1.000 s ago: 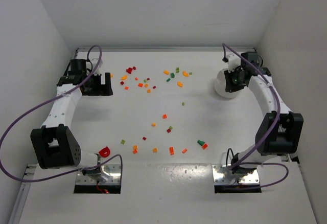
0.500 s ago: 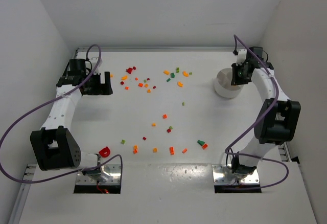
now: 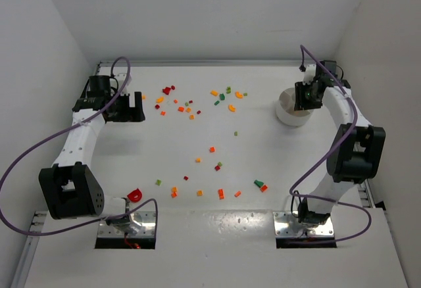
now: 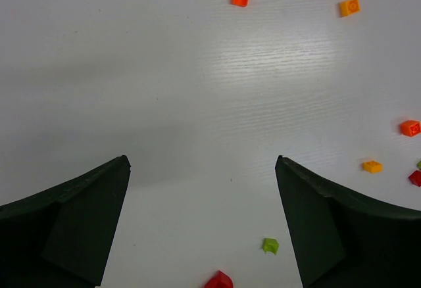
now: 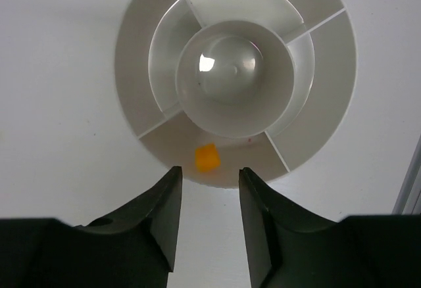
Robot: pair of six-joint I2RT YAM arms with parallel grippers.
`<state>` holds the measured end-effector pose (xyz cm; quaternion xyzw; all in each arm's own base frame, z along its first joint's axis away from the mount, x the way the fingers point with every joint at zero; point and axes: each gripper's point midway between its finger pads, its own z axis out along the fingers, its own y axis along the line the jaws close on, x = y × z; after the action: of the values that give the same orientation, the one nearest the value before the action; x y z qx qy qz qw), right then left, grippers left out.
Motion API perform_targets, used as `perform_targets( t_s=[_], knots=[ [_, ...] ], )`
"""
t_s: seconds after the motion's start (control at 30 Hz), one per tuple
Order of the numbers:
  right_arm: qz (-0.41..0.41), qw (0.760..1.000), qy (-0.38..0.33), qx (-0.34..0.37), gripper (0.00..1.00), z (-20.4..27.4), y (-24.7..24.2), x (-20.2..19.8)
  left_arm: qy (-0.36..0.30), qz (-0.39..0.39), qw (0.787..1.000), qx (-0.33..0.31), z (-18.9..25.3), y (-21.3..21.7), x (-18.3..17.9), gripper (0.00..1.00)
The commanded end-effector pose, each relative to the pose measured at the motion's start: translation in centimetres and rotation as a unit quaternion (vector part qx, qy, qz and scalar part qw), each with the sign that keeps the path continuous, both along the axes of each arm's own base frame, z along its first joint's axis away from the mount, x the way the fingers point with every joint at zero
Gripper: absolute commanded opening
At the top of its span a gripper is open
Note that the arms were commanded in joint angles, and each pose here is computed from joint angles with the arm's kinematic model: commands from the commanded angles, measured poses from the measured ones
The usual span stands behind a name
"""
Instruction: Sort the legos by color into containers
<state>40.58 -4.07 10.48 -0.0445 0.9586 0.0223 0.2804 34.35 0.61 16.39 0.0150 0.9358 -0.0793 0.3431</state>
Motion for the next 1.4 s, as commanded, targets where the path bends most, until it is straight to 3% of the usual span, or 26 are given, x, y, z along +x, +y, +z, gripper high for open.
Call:
perform_targets(
  t_s=[0.0, 0.2, 0.3, 0.37, 0.4, 0.63, 0.83, 0.87, 0.97, 1.03, 1.2, 1.3, 1.37],
  knots=[
    [-0.008, 0.999, -0.032, -0.002, 0.45, 1.8, -0.4, 1.5, -0.023, 0.004, 1.0, -0.004, 1.0, 0.2, 0.6, 0.99],
    [0.01, 0.998, -0.064, -0.001, 0.46, 4.0, 0.0, 1.4, -0.022, 0.008, 1.0, -0.007, 1.0, 0.2, 0.6, 0.99],
    [0.101, 0.991, -0.076, 0.033, 0.39, 5.6, 3.3, -0.1, -0.027, 0.008, 1.0, -0.007, 1.3, 0.2, 0.5, 0.99],
    [0.182, 0.978, -0.103, 0.02, 0.36, 7.5, 5.2, -1.7, -0.027, 0.004, 1.0, -0.011, 1.3, 0.0, 0.5, 0.99],
    [0.233, 0.967, -0.089, 0.059, 0.36, 7.4, 7.5, -3.7, -0.027, 0.004, 1.0, -0.011, 1.3, 0.0, 0.5, 0.99],
    [0.474, 0.879, -0.004, 0.058, 0.41, 2.9, 17.2, -14.0, -0.023, 0.009, 1.0, -0.018, 0.8, 0.1, 0.6, 0.99],
    [0.575, 0.816, 0.016, 0.055, 0.48, 1.3, 23.2, -17.6, -0.054, -0.017, 0.998, -0.018, 1.5, -0.5, 0.1, 0.99],
    [0.602, 0.797, 0.015, 0.049, 0.48, 1.3, 24.6, -18.4, -0.059, -0.018, 0.998, -0.017, 1.8, -0.5, 0.0, 0.99],
    [0.64, 0.767, 0.012, 0.035, 0.62, 1.2, 27.3, -19.0, -0.054, -0.024, 0.998, -0.018, 1.9, -0.7, -0.3, 0.99],
    [0.684, 0.728, 0.02, 0.035, 0.66, 0.6, 29.4, -21.4, -0.054, -0.024, 0.998, -0.018, 2.0, -0.7, -0.1, 0.99],
    [0.757, 0.652, 0.03, 0.028, 0.62, -0.8, 33.1, -26.9, -0.049, -0.021, 0.998, -0.015, 1.8, -0.5, -0.3, 0.99],
    [0.778, 0.629, 0.015, 0.004, 0.6, -2.2, 34.5, -28.0, -0.048, -0.014, 0.999, -0.014, 1.8, -0.4, -0.2, 0.99],
    [0.774, 0.633, 0.011, -0.009, 0.55, -3.0, 34.9, -28.1, -0.048, -0.014, 0.999, -0.014, 1.8, -0.3, 0.0, 0.99]
  ],
)
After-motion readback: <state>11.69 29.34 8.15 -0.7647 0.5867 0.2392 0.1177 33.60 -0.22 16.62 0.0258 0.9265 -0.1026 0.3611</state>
